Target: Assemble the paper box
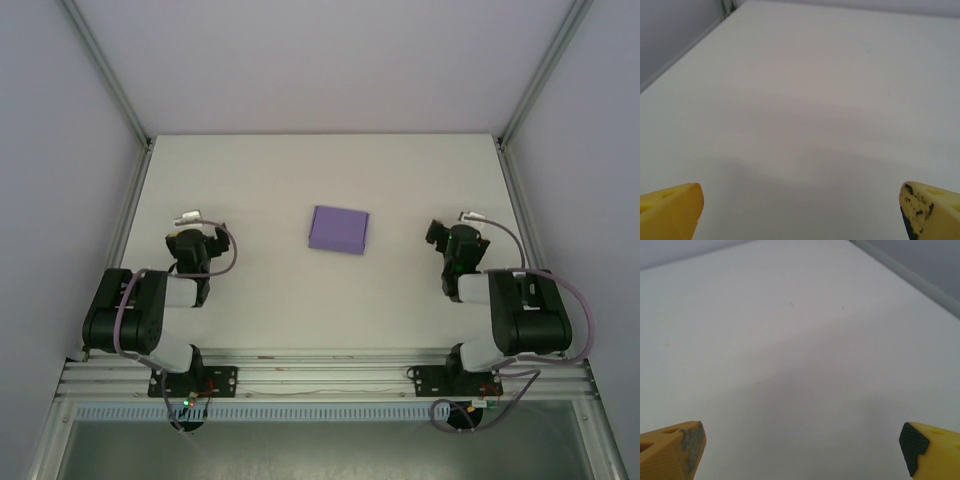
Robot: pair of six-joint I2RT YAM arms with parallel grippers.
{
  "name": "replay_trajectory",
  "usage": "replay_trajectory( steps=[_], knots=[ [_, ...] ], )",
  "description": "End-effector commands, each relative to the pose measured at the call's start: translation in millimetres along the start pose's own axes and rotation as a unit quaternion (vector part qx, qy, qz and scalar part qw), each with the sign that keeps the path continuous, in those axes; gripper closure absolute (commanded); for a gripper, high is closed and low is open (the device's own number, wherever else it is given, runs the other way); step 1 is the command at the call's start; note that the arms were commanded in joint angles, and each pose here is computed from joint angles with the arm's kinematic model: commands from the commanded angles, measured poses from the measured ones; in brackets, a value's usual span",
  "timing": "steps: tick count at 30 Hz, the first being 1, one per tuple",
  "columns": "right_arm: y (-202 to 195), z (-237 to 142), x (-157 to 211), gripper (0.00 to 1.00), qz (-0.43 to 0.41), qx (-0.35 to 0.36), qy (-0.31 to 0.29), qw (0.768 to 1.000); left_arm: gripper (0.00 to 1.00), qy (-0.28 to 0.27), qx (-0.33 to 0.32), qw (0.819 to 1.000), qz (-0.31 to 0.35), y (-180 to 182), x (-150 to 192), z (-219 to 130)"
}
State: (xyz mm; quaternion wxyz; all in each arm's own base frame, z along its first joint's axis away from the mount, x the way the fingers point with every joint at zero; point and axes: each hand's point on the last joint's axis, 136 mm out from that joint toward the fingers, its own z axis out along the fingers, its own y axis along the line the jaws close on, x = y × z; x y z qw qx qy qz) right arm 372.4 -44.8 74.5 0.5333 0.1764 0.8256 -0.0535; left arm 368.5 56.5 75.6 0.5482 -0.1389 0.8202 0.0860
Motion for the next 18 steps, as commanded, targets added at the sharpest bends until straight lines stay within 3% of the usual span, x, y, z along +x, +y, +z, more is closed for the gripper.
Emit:
replay_trajectory(
  steps=[1, 4, 6, 18],
  knots=[
    [7.3, 4.6, -29.0, 0.0, 0.017, -0.012, -0.05, 0.999, 0.0, -0.078, 0.015, 0.997, -0.014, -4.2, -35.5, -3.6],
    [5.6, 2.5, -29.5, 0.0, 0.016, -0.008, -0.048, 0.999, 0.0, -0.057, 0.014, 0.998, -0.013, -4.4, -31.3, -1.9],
    [5.6, 3.2, -28.6, 0.0, 0.016, -0.008, -0.047, 0.999, 0.0, -0.075, 0.015, 0.997, -0.011, -4.9, -34.2, -3.1],
    [5.8, 2.8, -28.1, 0.0, 0.015, -0.008, -0.046, 0.999, 0.0, -0.064, 0.012, 0.998, -0.003, -6.9, -32.6, -1.9]
  ],
)
